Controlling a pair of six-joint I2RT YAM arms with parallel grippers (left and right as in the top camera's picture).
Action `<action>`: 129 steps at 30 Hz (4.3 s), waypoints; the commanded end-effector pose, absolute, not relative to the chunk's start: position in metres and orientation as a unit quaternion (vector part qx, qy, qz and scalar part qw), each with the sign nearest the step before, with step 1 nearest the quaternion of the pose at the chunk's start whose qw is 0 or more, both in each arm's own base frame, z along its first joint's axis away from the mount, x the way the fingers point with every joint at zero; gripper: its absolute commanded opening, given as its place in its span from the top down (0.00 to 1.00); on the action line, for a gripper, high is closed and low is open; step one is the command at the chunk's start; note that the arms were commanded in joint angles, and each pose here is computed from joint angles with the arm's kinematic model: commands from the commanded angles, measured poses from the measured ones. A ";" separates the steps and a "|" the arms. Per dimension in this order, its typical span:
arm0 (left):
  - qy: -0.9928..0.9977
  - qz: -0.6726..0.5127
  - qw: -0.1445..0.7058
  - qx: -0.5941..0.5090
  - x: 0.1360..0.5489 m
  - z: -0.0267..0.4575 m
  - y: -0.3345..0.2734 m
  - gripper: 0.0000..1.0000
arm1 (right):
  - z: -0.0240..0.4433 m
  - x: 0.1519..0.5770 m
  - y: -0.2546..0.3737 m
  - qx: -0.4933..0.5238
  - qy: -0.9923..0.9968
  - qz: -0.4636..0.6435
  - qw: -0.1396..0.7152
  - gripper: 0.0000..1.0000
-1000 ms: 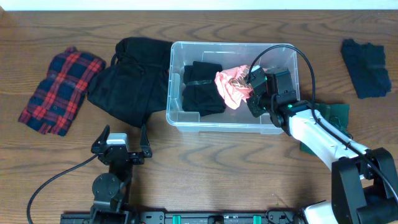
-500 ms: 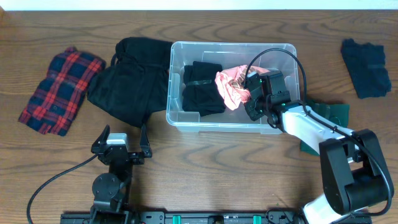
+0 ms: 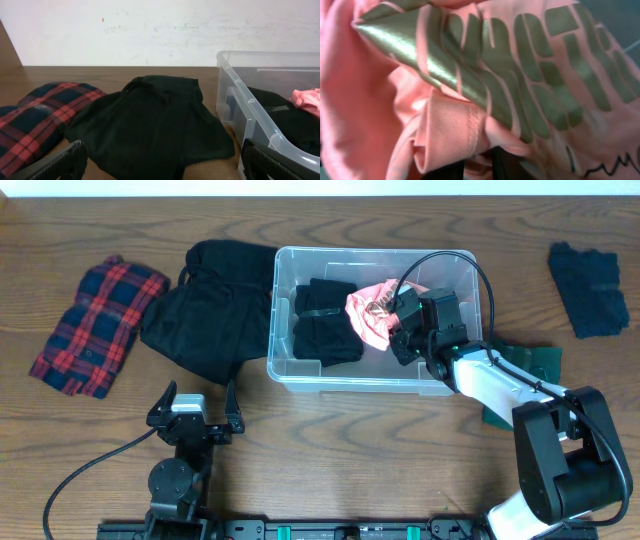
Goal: Pack container
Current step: 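Press the pink shirt down in the bin and release it, then move the right gripper to the green folded cloth and grasp it, then carry the green cloth into the bin and lower it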
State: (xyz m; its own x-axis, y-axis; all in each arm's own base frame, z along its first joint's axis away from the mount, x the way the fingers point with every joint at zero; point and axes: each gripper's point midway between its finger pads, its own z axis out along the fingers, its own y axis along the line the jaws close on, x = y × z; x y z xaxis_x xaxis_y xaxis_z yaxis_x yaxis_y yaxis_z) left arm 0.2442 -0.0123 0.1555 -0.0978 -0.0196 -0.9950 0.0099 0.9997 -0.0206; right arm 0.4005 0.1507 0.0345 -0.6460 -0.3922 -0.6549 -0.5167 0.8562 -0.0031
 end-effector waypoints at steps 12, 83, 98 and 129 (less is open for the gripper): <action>0.757 0.005 0.653 -0.004 0.244 0.138 -0.008 0.02 | 0.153 0.374 0.164 -0.264 0.856 0.149 0.418 0.49; 0.757 0.005 0.653 -0.004 0.243 0.138 -0.008 0.02 | 0.055 0.303 -0.118 0.226 0.962 0.040 0.147 0.99; 0.757 0.005 0.653 -0.004 0.243 0.138 -0.008 0.02 | 0.251 0.350 0.005 -0.182 0.877 0.095 0.435 0.99; 0.757 0.005 0.653 -0.004 0.244 0.138 -0.008 0.02 | 0.088 0.338 0.126 -0.558 0.796 0.110 0.208 0.99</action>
State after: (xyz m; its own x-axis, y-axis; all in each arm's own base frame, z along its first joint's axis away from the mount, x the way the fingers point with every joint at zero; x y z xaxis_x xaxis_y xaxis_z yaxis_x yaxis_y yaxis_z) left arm 0.2442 -0.0111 0.1557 -0.0972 -0.0196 -0.9951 0.0031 0.9998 -0.0200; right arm 0.3400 0.1232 0.0950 -0.3035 -0.8330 -0.4626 -0.9227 0.3781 -0.0756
